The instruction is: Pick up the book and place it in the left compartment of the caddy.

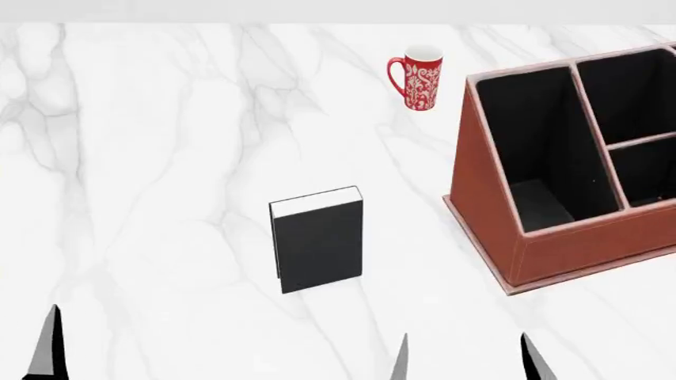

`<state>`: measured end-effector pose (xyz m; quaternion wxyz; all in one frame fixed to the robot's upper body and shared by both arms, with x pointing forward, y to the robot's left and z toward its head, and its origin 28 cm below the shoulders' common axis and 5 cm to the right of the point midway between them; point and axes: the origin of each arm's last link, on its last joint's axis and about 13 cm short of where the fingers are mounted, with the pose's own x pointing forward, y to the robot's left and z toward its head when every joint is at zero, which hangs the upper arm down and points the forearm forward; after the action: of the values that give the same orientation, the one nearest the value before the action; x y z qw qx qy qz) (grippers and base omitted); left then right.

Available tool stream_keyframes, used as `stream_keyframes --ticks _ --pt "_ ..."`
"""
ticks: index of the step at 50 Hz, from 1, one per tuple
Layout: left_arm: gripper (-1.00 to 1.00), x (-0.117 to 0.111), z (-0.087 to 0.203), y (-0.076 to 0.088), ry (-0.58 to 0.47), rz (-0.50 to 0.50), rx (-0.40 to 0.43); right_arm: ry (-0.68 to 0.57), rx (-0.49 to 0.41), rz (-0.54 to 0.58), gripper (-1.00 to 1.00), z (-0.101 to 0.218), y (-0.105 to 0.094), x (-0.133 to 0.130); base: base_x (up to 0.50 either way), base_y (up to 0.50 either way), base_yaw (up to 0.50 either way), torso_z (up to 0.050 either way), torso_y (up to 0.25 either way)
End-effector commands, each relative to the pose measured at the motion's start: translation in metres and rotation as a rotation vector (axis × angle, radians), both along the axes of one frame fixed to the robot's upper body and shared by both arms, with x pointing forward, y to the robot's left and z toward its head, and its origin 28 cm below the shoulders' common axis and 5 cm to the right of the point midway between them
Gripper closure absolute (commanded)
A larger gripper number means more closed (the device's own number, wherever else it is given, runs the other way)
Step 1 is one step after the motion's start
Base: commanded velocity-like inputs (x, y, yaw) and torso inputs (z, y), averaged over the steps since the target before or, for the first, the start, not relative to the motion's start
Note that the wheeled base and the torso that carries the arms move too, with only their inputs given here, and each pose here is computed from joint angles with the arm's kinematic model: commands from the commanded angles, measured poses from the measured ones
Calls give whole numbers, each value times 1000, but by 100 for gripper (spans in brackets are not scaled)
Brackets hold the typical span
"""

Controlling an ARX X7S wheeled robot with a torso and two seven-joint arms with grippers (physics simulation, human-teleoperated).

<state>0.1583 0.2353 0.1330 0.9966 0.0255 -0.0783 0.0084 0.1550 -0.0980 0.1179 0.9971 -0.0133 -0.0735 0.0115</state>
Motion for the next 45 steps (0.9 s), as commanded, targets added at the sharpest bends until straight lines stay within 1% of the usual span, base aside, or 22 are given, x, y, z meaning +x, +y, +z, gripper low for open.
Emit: stream_keyframes --ticks 1,11,16,17,27,30,45 --pt "-100 -7 8 2 -22 -5 2 -33 6 18 -100 16 0 -13 0 0 0 0 0" --pt "-100 -24 24 5 -78 -24 -7 -57 4 24 -100 23 -1 -22 0 0 0 0 0" --pt "-100 -25 26 6 -88 -24 -9 -82 9 32 -100 25 -2 -25 0 0 0 0 0" --pt "-100 -24 26 6 -89 -23 -7 -89 17 45 -100 25 -3 -26 426 0 0 0 0" --pt "-100 -24 25 5 -86 -24 -6 -97 13 37 -100 25 -4 -26 493 -26 0 0 0" --pt "-100 -24 24 5 -86 -24 -4 -95 13 44 -100 25 -3 -27 280 -299 0 0 0" --pt "-100 -23 24 4 -85 -28 -3 -91 18 45 -100 24 -3 -24 225 -498 0 0 0"
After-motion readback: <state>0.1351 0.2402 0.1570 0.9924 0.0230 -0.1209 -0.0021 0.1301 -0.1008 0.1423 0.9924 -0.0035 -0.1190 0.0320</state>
